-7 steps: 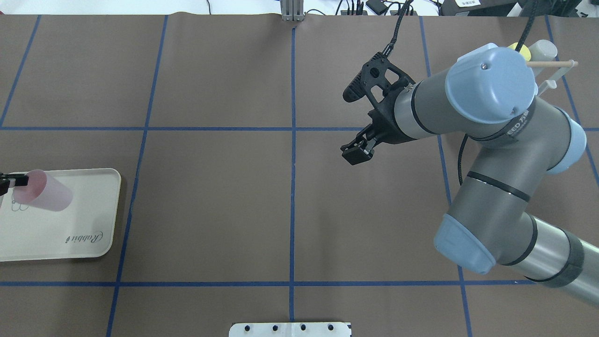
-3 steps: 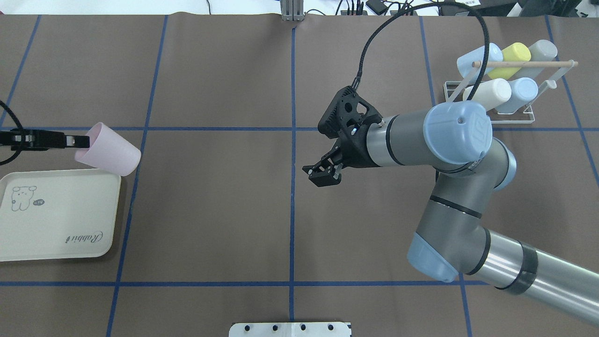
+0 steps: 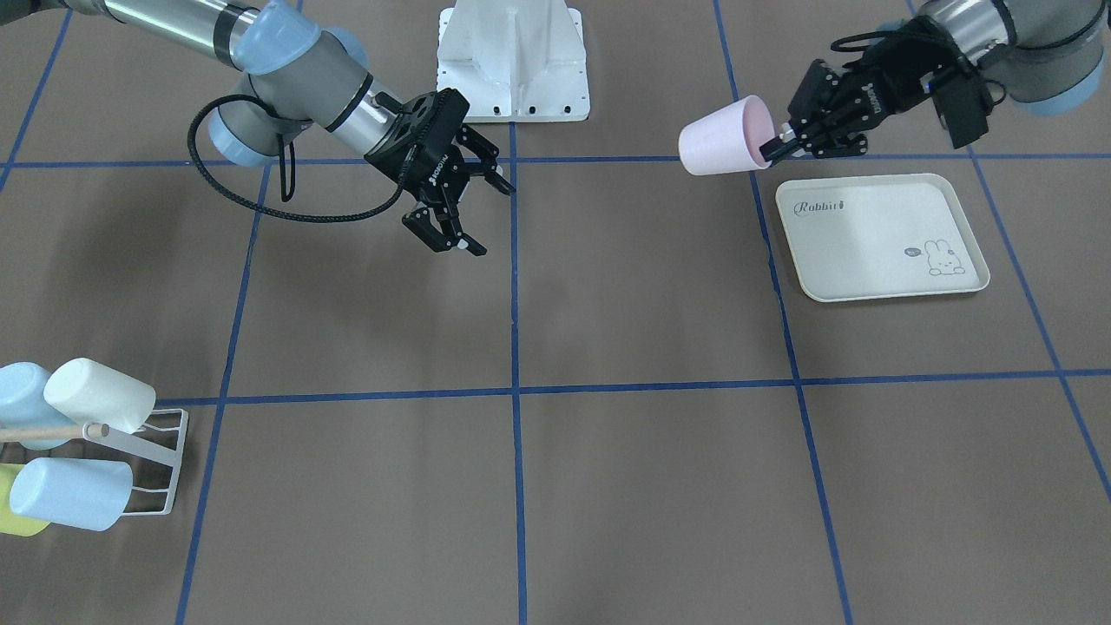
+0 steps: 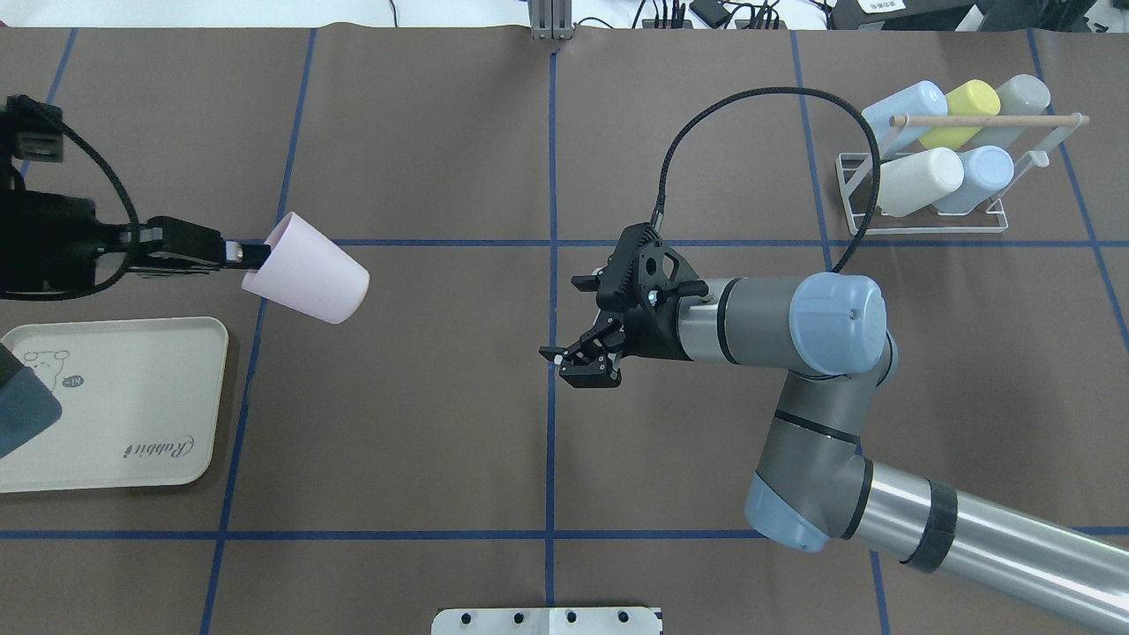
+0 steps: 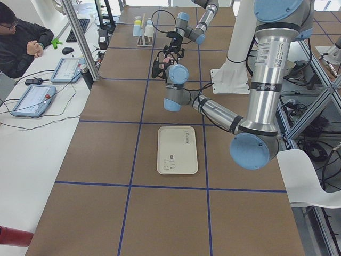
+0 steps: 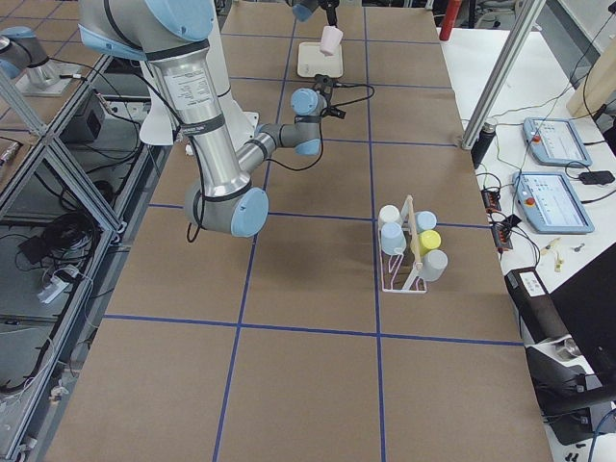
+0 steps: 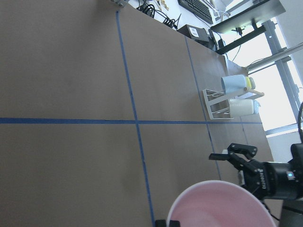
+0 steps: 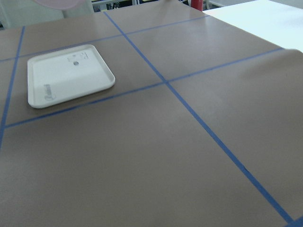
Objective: Transfer IKEA cup to right arm and place on rack
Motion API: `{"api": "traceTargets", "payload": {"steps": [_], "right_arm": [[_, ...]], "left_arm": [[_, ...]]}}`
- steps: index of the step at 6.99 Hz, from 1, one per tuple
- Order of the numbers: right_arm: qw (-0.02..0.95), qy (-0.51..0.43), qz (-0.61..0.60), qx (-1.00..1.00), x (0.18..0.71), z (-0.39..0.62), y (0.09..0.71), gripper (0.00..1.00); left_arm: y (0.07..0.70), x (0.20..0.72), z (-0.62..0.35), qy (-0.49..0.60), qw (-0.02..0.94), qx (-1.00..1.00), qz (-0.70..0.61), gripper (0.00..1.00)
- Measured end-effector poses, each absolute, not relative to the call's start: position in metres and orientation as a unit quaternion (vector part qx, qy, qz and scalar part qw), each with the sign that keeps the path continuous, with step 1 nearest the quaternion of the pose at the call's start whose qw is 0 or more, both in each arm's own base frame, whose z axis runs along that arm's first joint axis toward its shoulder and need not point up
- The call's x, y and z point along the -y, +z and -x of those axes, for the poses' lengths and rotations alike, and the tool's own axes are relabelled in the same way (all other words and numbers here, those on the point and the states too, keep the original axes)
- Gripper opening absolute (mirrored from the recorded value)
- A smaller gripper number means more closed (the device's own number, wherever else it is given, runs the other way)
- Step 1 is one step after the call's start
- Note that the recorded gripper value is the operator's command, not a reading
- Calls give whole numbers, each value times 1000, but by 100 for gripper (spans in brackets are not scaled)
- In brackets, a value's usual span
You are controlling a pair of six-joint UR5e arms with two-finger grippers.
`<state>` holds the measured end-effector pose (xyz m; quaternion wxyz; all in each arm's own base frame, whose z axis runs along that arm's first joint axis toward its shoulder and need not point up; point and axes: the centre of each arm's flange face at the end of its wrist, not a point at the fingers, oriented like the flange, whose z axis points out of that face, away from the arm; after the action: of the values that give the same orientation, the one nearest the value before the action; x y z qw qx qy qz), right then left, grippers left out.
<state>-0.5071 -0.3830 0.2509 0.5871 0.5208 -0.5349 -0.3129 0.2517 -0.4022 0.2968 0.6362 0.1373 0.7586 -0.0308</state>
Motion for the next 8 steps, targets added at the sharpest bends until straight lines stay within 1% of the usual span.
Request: {"api": "traceTargets", "payload": {"steps": [3,5,8], "right_arm": [[510,-270,-579,575,357,519,271,98],[495,-259,-590,583,350,521,264,98],[487,-257,-594,586,347,520,257,98]], "left_arm": [[266,385,-320,-67,605,-784,-123,0],[262,376,-357,-93,599,-786,-120,0],[260,376,-401,-106,601,-784,-115,0]]}}
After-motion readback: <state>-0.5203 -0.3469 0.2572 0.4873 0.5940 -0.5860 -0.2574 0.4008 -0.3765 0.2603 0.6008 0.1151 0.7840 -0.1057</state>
